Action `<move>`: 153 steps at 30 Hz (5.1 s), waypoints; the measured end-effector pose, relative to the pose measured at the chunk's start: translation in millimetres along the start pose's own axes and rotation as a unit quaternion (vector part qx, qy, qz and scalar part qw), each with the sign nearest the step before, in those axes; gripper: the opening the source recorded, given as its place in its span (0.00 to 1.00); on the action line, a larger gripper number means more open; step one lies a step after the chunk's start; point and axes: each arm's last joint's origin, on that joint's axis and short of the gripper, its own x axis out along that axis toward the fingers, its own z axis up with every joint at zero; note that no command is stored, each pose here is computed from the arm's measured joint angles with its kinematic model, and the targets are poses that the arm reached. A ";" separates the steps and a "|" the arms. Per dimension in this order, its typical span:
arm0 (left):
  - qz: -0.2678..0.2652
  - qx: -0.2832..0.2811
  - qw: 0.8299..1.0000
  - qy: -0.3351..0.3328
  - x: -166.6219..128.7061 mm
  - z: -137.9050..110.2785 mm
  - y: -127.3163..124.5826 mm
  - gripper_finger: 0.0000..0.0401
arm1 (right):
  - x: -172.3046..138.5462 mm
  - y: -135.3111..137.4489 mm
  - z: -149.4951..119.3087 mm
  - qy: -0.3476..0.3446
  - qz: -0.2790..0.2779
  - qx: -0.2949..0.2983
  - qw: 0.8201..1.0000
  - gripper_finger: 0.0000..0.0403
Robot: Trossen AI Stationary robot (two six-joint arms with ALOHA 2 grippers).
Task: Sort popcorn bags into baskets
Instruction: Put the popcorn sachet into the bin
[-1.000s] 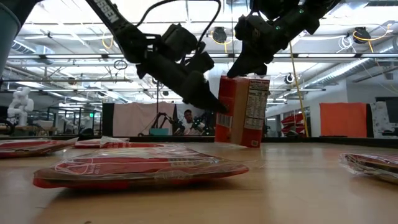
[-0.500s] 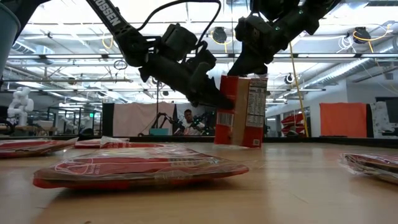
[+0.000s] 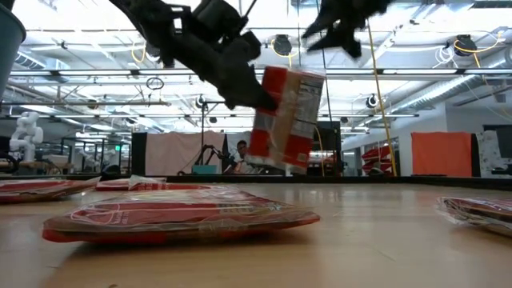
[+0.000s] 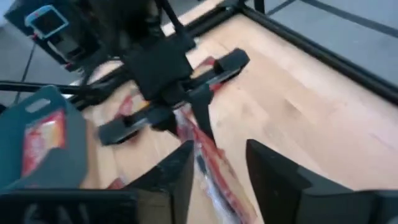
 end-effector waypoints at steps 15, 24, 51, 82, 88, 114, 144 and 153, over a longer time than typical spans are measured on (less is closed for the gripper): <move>0.033 -0.007 0.995 0.098 -88.2 30.6 -40.8 0.07 | 37.4 77.3 74.3 0.125 0.018 -0.123 0.984 0.51; 0.036 -0.002 0.986 0.161 -104.4 28.2 -69.3 0.11 | 77.0 96.7 56.5 0.161 0.023 -0.188 0.969 0.51; 0.040 -0.024 0.993 0.107 -124.0 35.6 -109.7 0.24 | 129.0 114.4 32.6 0.175 0.108 -0.231 0.951 0.05; 0.061 -0.054 0.997 -0.002 -189.5 45.2 -133.1 0.25 | 94.3 142.5 62.3 0.016 0.139 -0.227 0.964 0.03; 0.050 -0.061 0.997 -0.002 -190.4 44.3 -138.9 0.05 | 94.3 142.7 62.3 0.016 0.140 -0.224 0.964 0.06; -0.063 -0.139 0.966 0.209 -244.4 22.6 -256.5 0.05 | 69.5 139.0 36.5 0.181 0.156 -0.193 0.951 0.31; 0.076 0.001 0.927 0.368 -176.1 -50.8 -326.9 0.07 | 45.5 155.1 3.3 0.268 0.133 -0.179 0.937 0.31; 0.114 0.016 0.916 0.385 -169.6 -71.3 -319.6 0.09 | 51.1 160.6 -22.5 0.296 0.136 -0.187 0.927 0.31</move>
